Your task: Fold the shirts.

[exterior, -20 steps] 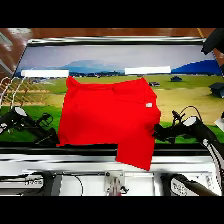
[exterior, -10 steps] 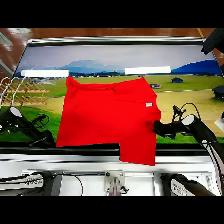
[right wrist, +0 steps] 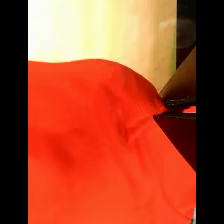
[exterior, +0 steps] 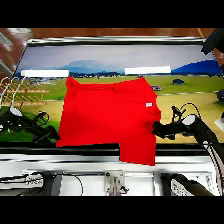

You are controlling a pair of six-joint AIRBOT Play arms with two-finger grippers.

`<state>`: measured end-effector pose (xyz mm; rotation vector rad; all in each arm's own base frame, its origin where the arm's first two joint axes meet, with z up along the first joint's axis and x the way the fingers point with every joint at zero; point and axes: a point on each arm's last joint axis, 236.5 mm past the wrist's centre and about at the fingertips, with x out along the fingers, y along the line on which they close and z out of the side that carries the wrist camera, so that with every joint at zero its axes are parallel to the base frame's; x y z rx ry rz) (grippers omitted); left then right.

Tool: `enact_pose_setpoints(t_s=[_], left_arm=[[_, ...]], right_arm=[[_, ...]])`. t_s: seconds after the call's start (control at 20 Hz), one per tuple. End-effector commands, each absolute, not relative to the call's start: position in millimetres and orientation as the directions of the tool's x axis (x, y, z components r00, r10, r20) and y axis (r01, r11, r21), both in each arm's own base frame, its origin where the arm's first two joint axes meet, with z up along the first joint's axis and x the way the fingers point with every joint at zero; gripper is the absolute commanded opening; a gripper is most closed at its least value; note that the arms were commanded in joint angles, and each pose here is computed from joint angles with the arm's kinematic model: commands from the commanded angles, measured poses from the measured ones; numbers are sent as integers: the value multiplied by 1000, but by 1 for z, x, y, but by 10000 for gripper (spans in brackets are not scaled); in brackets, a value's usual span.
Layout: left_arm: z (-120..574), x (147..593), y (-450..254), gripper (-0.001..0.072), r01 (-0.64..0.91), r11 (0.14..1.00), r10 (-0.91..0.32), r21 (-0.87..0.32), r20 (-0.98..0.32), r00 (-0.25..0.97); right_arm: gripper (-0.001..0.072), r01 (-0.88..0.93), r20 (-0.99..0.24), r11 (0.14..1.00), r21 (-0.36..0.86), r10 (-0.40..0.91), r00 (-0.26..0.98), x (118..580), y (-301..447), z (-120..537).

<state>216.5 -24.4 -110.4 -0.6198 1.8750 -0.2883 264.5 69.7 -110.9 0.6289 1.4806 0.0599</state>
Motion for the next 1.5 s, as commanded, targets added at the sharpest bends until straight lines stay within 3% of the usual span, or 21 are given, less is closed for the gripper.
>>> enact_pose_setpoints(t_s=[0.0, 0.05, 0.1, 0.25, 0.3, 0.35, 0.5, 0.85, 1.2, 1.25, 1.3, 1.35, 1.45], left_arm=[[-115, 211, -37, 584, -291, 833, -548, -471, -773, -318], [-116, 210, -42, 461, -289, 835, -547, -469, -769, -330], [-116, 209, -45, 414, -276, 839, -541, -469, -769, -340], [-118, 211, -49, 387, -296, 846, -528, -444, -777, -344], [-120, 213, -49, 345, -314, 847, -523, -430, -783, -337], [-121, 214, -50, 234, -317, 847, -520, -427, -787, -331], [-121, 214, -51, 59, -318, 848, -518, -423, -788, -332], [-114, 221, -49, 27, -275, 853, -516, -443, -796, -317], [-50, 256, -36, 29, -106, 891, -453, -442, -882, -130], [-50, 247, -31, 45, -97, 902, -432, -421, -887, -163], [-54, 236, -23, 324, -93, 917, -399, -388, -892, -213], [-59, 227, -14, 702, -138, 933, -358, -333, -901, -245], [-71, 223, -3, 720, -232, 933, -328, -276, -916, -231]], right_arm=[[70, 337, -903, 839, 427, 413, 117, 264, 71, -110], [70, 336, -903, 839, 427, 414, 115, 264, 71, -110], [70, 336, -903, 840, 427, 414, 115, 264, 71, -110], [70, 334, -904, 841, 426, 412, 116, 264, 70, -110], [70, 333, -904, 842, 425, 411, 116, 264, 70, -111], [70, 333, -904, 842, 425, 411, 116, 264, 70, -111], [70, 333, -904, 842, 425, 411, 115, 264, 70, -111], [74, 327, -903, 843, 426, 416, 103, 261, 71, -110], [74, 308, -899, 848, 431, 432, 69, 253, 75, -109], [74, 308, -899, 848, 431, 432, 66, 252, 75, -109], [74, 307, -899, 848, 431, 433, 65, 252, 75, -109], [74, 307, -899, 848, 431, 433, 65, 252, 75, -109], [74, 308, -899, 848, 431, 433, 65, 252, 75, -109]])
